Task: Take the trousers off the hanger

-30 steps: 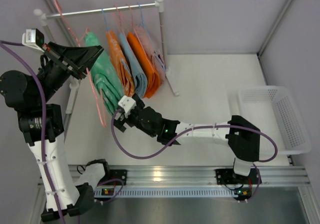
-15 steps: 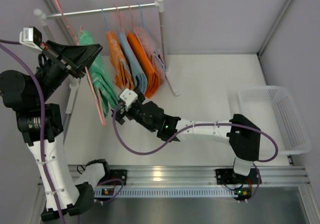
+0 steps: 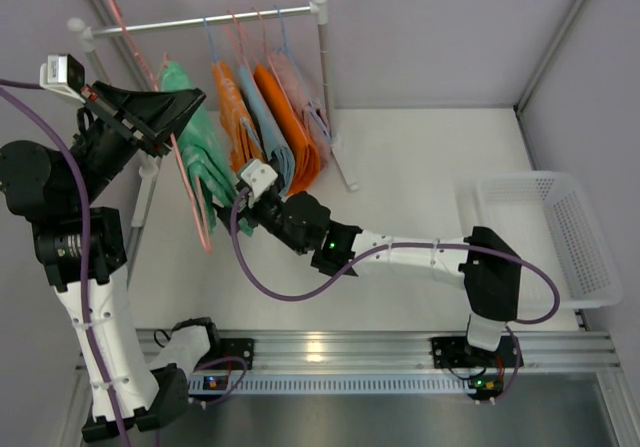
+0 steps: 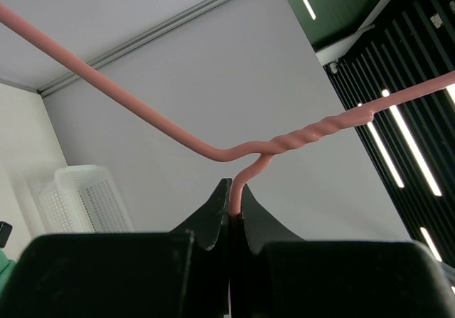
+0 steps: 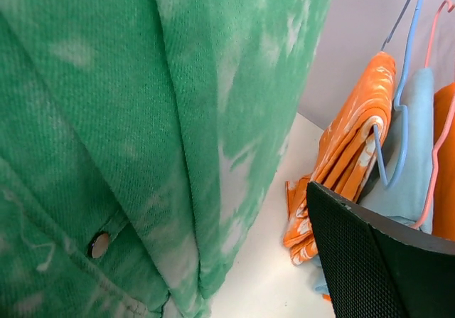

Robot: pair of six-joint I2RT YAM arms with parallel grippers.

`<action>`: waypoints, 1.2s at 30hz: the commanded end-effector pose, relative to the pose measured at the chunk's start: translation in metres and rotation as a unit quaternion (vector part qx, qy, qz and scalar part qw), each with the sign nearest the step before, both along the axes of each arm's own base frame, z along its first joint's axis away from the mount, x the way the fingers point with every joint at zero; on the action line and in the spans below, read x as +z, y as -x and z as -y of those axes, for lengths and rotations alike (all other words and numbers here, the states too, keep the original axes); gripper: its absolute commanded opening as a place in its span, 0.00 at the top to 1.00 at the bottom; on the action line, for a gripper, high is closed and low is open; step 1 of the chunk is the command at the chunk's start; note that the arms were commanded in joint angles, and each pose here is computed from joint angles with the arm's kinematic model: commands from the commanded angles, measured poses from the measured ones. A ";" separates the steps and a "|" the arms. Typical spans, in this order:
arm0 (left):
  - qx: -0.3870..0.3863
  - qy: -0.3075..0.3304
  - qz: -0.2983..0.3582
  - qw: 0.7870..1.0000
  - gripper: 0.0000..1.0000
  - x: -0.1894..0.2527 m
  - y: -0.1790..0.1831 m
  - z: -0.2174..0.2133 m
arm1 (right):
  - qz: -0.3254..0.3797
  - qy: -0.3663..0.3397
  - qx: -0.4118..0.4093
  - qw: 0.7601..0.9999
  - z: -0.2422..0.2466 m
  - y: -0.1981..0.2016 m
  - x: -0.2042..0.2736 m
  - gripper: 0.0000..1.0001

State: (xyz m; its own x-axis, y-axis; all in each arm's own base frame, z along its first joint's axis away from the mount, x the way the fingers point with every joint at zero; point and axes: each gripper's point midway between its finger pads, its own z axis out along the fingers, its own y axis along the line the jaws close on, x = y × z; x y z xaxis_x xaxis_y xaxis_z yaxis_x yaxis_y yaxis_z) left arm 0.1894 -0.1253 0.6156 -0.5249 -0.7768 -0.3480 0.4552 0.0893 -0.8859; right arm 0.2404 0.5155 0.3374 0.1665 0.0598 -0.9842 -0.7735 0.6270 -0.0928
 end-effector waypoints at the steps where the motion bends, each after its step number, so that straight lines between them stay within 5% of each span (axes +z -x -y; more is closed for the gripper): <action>1: 0.015 -0.021 0.105 0.994 1.00 0.029 0.030 0.004 | 0.009 -0.058 0.009 0.998 0.005 0.000 0.043 0.01; 12: 0.022 -0.019 0.087 0.996 1.00 0.019 0.016 0.000 | 0.024 -0.067 0.052 0.996 0.013 0.031 0.064 0.00; 36: 0.021 -0.024 0.080 0.996 1.00 0.009 0.021 0.002 | 0.022 -0.093 -0.058 0.994 0.020 -0.030 0.104 0.05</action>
State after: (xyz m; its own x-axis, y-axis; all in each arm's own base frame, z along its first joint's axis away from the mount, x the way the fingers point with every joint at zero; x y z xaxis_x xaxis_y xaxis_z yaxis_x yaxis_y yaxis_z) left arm 0.1952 -0.1225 0.6010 -0.5056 -0.7872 -0.3531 0.4446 0.1131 -0.8886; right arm 0.2530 0.5101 0.3973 0.1842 0.1334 -0.9738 -0.7398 0.6711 -0.0480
